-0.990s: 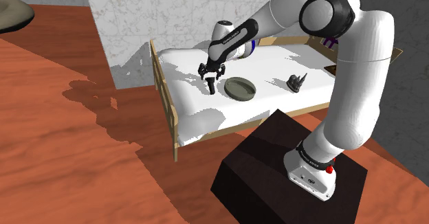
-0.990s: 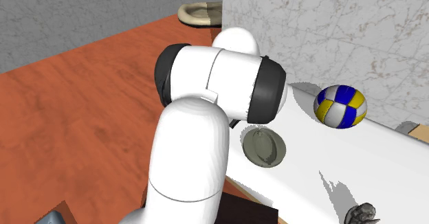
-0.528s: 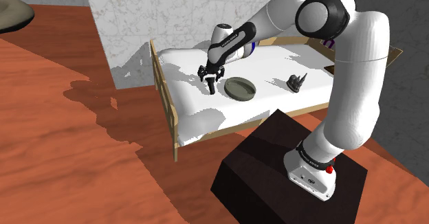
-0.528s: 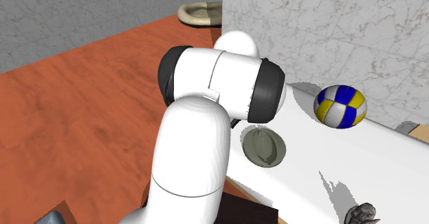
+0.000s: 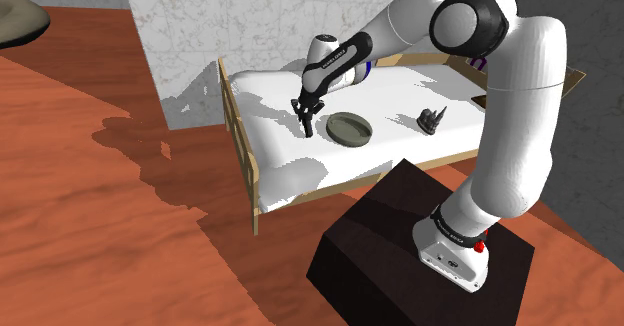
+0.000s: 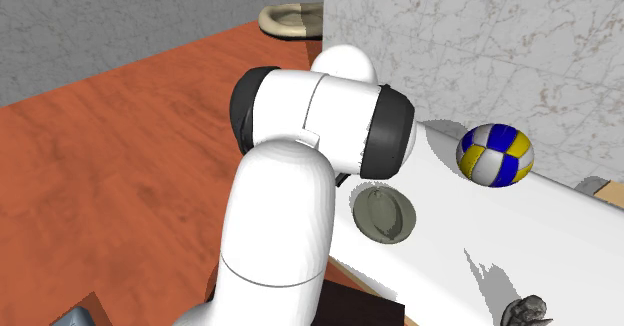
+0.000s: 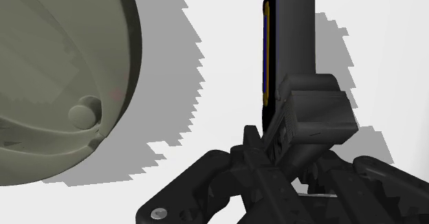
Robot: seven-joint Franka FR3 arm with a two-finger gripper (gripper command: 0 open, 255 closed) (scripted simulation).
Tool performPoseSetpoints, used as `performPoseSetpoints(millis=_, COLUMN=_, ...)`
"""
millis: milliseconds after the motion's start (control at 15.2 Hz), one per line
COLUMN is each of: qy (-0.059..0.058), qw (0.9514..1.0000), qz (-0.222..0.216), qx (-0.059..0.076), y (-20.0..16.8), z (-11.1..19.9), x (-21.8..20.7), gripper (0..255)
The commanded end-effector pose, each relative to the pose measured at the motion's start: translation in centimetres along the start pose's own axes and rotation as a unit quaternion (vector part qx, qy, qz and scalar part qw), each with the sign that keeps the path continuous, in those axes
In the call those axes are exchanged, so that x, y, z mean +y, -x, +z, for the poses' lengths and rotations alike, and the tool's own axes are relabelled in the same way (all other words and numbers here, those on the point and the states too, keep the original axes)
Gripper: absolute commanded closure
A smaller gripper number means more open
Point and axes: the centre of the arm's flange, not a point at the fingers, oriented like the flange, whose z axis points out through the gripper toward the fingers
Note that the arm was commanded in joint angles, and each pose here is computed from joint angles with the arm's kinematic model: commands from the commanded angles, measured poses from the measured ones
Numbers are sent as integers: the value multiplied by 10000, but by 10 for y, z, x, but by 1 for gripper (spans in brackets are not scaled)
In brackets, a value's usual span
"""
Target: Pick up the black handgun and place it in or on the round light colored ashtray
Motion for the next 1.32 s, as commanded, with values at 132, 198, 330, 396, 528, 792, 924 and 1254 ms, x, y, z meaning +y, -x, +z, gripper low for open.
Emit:
performPoseSetpoints(millis=132, qy=0, qw=10000, qz=-1, qx=-1, y=0, z=0, x=0, gripper=255)
performPoseSetpoints(millis=198, qy=0, qw=10000, qz=-1, qx=-1, y=0, z=0, x=0, gripper=255)
performPoseSetpoints(millis=330, qy=0, qw=10000, qz=-1, qx=-1, y=-1, z=-10, x=-1, gripper=255)
performPoseSetpoints(millis=396, qy=0, qw=10000, qz=-1, qx=-1, y=-1, z=-16, x=-1, gripper=255)
performPoseSetpoints(millis=528, qy=0, qw=10000, qz=-1, qx=-1, y=-2, z=-26, x=-1, gripper=255)
performPoseSetpoints(millis=792, qy=0, qw=10000, qz=-1, qx=-1, y=-4, z=-47, x=-3, gripper=255)
performPoseSetpoints(millis=924, qy=0, qw=10000, qz=-1, qx=-1, y=-5, z=-58, x=-3, gripper=255)
performPoseSetpoints(millis=1254, qy=0, qw=10000, qz=-1, qx=-1, y=-7, z=-84, x=-4, gripper=255)
